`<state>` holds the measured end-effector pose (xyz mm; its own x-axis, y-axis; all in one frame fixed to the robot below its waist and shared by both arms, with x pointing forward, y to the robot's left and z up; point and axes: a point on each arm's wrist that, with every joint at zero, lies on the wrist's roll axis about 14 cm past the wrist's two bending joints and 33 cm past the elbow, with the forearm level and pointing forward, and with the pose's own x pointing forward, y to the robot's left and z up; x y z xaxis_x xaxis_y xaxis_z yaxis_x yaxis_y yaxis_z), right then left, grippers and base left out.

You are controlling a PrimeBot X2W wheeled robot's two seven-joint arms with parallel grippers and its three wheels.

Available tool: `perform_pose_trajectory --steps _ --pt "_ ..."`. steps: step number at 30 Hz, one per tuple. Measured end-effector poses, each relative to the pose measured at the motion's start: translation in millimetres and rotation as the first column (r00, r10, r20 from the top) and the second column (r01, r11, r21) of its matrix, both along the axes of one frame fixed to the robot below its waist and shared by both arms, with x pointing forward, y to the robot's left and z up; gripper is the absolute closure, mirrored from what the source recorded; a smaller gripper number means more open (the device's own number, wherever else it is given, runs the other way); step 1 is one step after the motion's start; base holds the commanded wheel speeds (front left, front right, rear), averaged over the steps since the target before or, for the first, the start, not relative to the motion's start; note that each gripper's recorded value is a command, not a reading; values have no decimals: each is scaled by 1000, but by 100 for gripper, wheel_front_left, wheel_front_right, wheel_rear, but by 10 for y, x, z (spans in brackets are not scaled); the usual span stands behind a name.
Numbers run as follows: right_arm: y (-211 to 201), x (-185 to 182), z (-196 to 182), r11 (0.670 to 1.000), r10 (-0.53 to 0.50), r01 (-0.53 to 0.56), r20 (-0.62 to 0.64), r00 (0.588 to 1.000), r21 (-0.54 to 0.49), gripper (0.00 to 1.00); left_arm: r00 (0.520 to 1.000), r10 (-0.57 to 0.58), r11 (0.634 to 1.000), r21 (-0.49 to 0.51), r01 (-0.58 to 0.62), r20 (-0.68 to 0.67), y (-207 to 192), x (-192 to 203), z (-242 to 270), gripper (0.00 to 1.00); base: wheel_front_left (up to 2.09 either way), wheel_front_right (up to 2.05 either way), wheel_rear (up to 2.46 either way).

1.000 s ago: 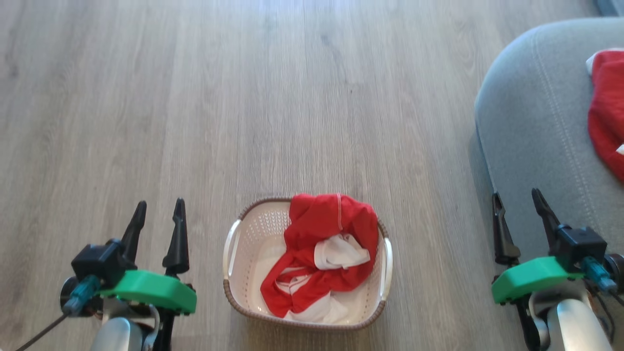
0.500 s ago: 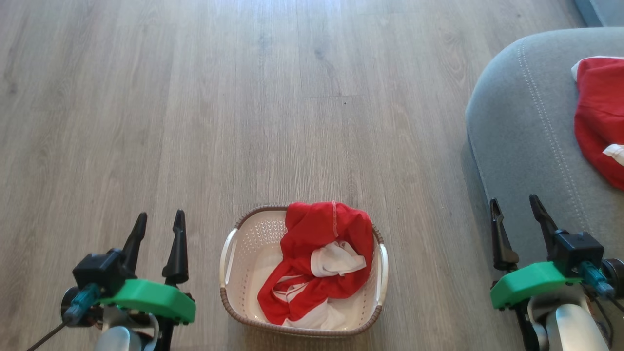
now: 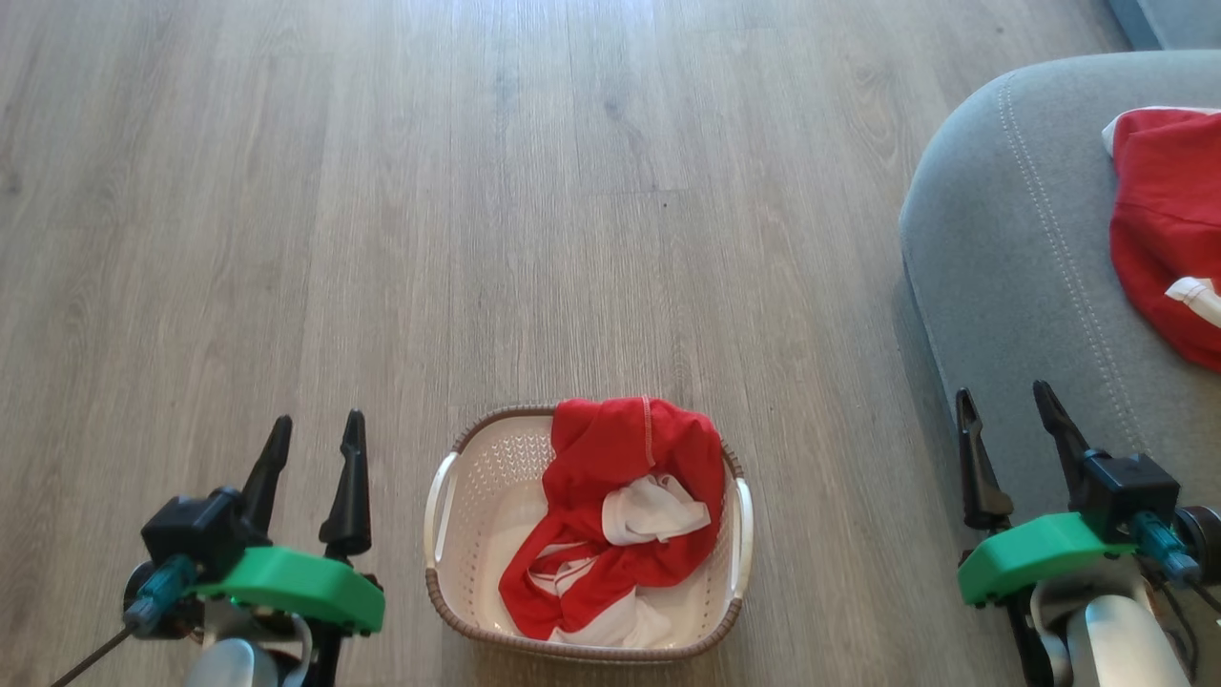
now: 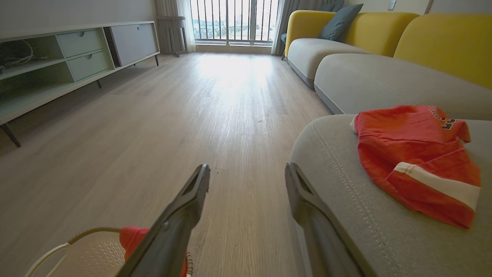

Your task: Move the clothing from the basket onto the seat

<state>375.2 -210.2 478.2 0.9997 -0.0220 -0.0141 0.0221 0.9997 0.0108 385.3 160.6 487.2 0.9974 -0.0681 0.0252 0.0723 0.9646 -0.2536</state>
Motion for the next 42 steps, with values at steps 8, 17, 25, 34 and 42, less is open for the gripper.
perform_pose_trajectory --steps 8,17,25,34,42 --pt "-7 -7 13 1000 -2 2 4 1000 0 0 1000 -11 1000 -3 11 2 -49 -2 10 0 0 0 0" --pt "-27 32 -84 1000 -9 9 -23 1000 1 0 999 -38 999 -7 38 -38 -140 47 -131 0 0 0 0" --pt "-127 307 -266 999 -37 37 -62 997 -6 0 984 -151 988 -25 149 -91 -524 428 -393 0 0 0 0" --pt "-229 834 -674 998 -64 66 -114 991 9 0 889 -340 937 -31 347 -307 -1158 796 -1337 0 0 0 0" --pt "-201 1161 -1139 998 -48 54 -172 984 34 0 750 -405 892 -45 450 -523 -1472 932 -2274 0 0 0 0"
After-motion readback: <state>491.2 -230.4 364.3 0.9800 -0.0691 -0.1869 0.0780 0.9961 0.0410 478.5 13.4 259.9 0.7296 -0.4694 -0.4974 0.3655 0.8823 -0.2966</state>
